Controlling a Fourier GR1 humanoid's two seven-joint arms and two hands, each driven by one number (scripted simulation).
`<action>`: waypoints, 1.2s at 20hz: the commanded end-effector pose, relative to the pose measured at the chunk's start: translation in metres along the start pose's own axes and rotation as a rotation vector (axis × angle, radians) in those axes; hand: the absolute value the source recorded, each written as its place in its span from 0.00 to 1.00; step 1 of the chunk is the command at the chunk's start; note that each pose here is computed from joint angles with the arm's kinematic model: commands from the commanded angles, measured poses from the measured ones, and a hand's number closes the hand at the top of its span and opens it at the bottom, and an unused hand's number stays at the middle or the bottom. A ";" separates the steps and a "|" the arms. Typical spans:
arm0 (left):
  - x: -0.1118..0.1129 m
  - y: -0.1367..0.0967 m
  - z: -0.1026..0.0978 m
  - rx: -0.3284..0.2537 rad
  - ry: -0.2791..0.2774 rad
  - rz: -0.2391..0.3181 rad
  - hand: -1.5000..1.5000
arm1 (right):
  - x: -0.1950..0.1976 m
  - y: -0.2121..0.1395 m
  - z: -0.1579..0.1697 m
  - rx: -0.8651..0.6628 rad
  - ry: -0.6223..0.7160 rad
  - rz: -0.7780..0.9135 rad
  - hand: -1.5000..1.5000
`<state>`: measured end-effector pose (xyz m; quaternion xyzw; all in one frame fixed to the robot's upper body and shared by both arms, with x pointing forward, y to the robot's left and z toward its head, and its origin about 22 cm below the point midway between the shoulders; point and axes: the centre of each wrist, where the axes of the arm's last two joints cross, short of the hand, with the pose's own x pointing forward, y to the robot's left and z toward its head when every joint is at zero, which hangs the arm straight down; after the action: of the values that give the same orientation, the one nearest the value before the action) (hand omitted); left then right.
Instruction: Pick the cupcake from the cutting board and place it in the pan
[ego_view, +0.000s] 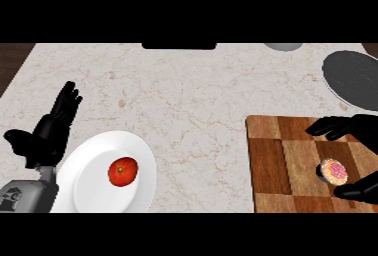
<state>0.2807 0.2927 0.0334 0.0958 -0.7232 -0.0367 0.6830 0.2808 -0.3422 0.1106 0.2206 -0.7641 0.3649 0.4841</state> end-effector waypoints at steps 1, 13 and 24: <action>0.012 -0.016 -0.008 -0.016 -0.027 0.035 0.50 | 0.037 -0.062 0.021 0.066 -0.112 0.104 0.00; 0.018 -0.020 -0.016 -0.036 -0.006 0.049 0.50 | 0.136 -0.110 0.011 0.329 0.054 0.458 0.00; 0.026 -0.025 -0.022 -0.036 -0.013 0.040 0.50 | 0.118 -0.097 -0.005 0.436 -0.011 0.535 0.00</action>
<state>0.3017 0.2658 0.0516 0.0704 -0.7291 -0.0359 0.6798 0.2951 -0.3979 0.2542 -0.0256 -0.7232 0.6076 0.3272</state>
